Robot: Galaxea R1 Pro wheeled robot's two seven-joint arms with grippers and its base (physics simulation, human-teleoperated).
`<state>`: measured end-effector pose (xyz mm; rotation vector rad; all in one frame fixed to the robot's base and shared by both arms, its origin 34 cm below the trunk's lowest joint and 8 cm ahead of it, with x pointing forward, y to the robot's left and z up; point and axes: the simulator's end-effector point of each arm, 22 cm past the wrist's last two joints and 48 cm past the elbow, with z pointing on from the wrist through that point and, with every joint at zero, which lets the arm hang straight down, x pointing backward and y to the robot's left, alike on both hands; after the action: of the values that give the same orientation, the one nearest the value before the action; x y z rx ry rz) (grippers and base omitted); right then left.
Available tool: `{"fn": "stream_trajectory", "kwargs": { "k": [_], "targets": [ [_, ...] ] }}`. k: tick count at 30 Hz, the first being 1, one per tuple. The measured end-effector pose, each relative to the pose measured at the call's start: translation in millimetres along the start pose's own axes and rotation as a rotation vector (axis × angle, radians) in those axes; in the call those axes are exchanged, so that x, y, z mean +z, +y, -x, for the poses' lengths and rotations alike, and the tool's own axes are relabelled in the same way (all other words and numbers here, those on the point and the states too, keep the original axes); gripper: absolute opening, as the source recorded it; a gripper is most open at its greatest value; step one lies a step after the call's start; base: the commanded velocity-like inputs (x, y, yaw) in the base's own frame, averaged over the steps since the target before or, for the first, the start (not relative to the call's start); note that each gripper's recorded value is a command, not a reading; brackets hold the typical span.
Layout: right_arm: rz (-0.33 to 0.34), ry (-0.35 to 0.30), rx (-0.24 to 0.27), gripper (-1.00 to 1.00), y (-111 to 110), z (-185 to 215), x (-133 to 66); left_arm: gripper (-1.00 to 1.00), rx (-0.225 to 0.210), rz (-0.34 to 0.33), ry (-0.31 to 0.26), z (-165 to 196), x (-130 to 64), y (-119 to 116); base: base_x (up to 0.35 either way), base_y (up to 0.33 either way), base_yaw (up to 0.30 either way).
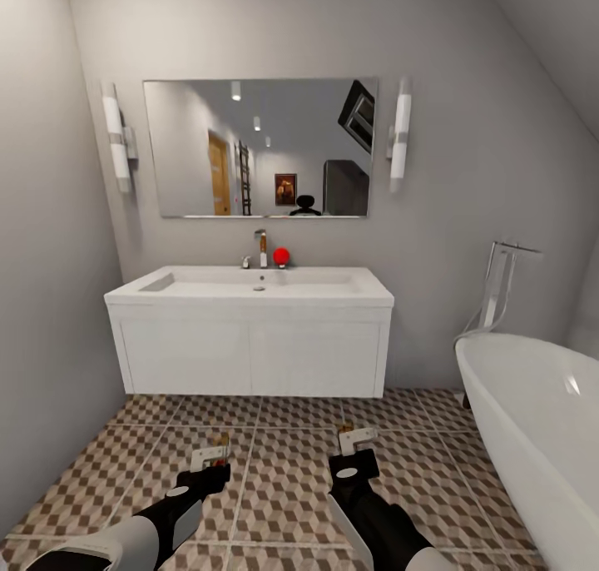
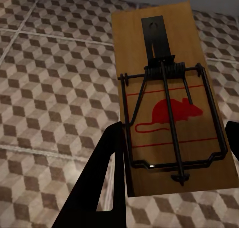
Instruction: Take the four mousetraps from the cabinet in the bathroom and place them on the bathroom floor. Make sure all four end up on the same floor surface, and ensure that at least two of them are either under or directly next to the same bathroom sink.
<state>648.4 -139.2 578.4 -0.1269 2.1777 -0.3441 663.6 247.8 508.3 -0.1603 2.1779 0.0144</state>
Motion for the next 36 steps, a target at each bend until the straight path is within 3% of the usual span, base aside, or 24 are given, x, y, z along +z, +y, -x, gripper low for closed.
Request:
{"fn": "stream_trajectory", "kwargs": {
  "k": [36],
  "targets": [
    [-0.003,-0.003,0.0,-1.0,21,-72,29.4,-1.0,0.0,0.004,-0.002,-74,30.3,7,0.0,0.0,0.0]
  ]
}}
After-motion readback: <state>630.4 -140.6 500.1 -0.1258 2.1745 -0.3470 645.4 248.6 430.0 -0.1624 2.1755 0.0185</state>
